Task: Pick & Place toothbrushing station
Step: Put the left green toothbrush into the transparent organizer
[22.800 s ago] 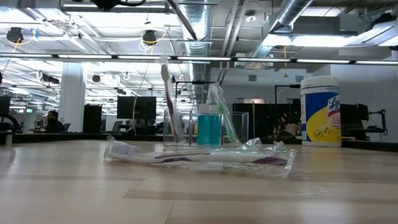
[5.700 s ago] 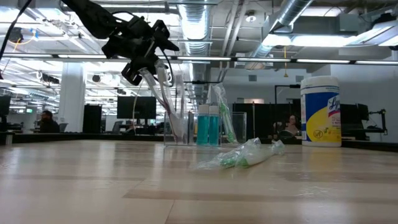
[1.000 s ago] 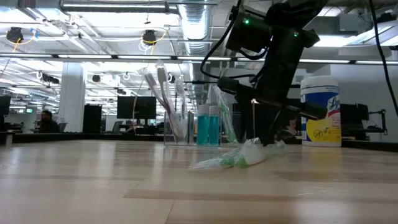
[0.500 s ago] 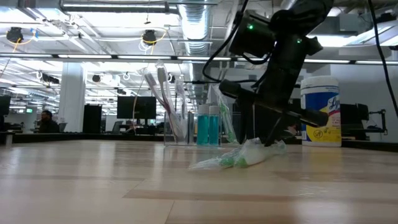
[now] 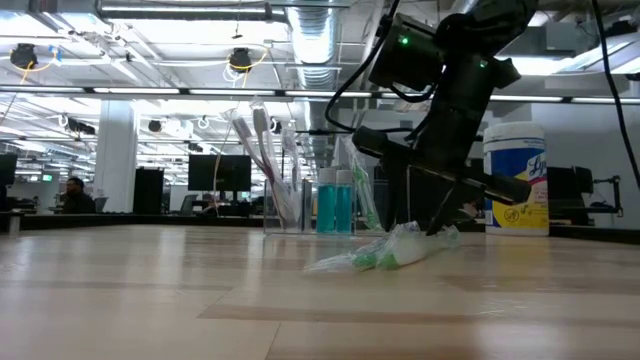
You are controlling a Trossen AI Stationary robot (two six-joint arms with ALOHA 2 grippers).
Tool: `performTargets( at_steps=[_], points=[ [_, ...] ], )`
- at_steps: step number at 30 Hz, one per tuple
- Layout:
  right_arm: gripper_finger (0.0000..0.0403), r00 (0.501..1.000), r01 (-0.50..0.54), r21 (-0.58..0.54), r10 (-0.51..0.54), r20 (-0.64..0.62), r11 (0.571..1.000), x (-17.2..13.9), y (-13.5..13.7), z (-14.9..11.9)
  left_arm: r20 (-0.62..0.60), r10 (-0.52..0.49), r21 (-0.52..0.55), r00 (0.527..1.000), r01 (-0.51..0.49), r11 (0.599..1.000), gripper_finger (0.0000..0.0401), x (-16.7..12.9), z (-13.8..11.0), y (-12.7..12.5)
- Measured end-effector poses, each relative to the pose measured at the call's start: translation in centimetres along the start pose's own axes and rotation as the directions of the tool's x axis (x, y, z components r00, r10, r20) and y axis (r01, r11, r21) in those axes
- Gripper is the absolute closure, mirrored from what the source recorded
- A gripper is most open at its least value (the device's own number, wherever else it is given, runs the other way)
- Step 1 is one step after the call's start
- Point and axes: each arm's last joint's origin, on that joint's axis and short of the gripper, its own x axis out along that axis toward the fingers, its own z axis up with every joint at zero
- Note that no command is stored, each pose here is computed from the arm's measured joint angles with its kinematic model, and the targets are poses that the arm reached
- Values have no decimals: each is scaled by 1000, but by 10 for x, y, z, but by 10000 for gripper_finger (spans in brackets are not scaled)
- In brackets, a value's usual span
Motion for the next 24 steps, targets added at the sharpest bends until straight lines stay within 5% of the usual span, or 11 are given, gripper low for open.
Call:
performTargets(
  at_steps=[12,21,24],
  points=[
    [245,1000,-5,49,5,-5,999,5,-9,3,-1,1,0,1000,-1,1000,193,0,0,0],
    [380,1000,12,32,-12,18,999,6,-11,4,-2,2,-1,1000,-2,1000,193,0,0,0],
    [388,1000,12,28,-13,21,1000,7,-11,5,-2,2,-2,1000,-2,1000,193,0,0,1]
  ],
)
